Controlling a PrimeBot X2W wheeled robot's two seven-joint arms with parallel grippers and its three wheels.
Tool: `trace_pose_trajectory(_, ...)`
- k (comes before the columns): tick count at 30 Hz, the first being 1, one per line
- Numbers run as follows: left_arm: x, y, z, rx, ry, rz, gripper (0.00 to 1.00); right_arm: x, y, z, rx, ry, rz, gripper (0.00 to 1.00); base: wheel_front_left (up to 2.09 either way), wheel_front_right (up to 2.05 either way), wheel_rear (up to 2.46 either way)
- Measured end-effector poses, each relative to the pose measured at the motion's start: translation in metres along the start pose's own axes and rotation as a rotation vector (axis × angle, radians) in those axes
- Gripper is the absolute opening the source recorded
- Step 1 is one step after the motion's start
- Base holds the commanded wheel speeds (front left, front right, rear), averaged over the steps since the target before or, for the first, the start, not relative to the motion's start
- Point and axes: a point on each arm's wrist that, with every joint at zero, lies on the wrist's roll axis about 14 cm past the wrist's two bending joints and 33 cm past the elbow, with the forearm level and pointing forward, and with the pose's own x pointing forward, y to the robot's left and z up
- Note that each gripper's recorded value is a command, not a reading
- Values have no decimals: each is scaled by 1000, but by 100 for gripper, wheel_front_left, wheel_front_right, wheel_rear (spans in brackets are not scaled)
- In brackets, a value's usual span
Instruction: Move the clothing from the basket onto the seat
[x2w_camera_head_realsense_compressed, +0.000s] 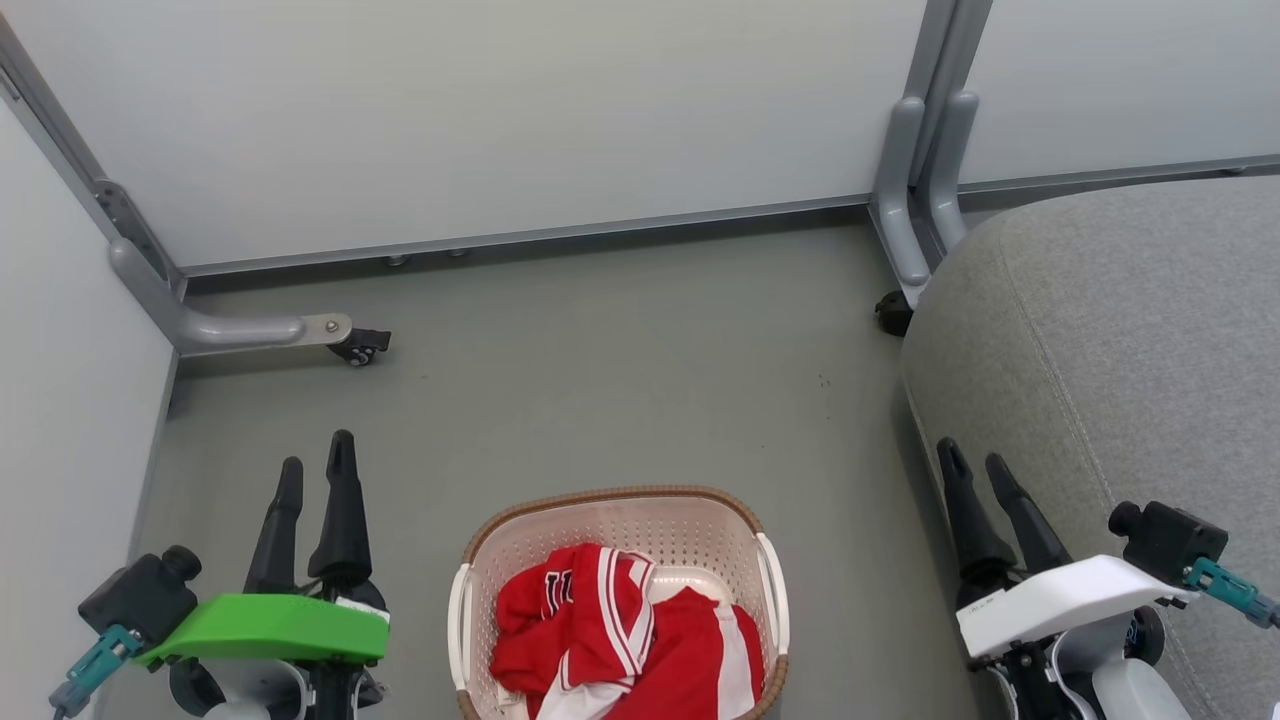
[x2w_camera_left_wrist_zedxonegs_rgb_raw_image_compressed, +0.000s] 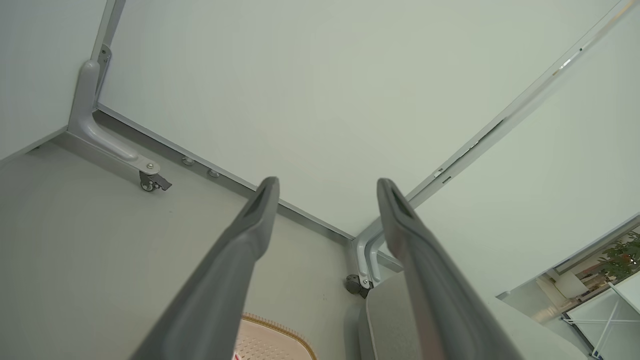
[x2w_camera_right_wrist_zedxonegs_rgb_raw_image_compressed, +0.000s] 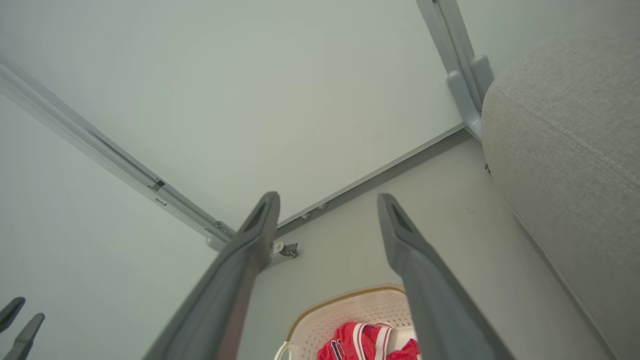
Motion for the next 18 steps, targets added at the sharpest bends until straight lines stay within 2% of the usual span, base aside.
trace_pose_trajectory(18, -2, -15, -7, 185, 4, -62, 100, -3, 8, 0, -179, -16, 40, 100, 0, 0, 0)
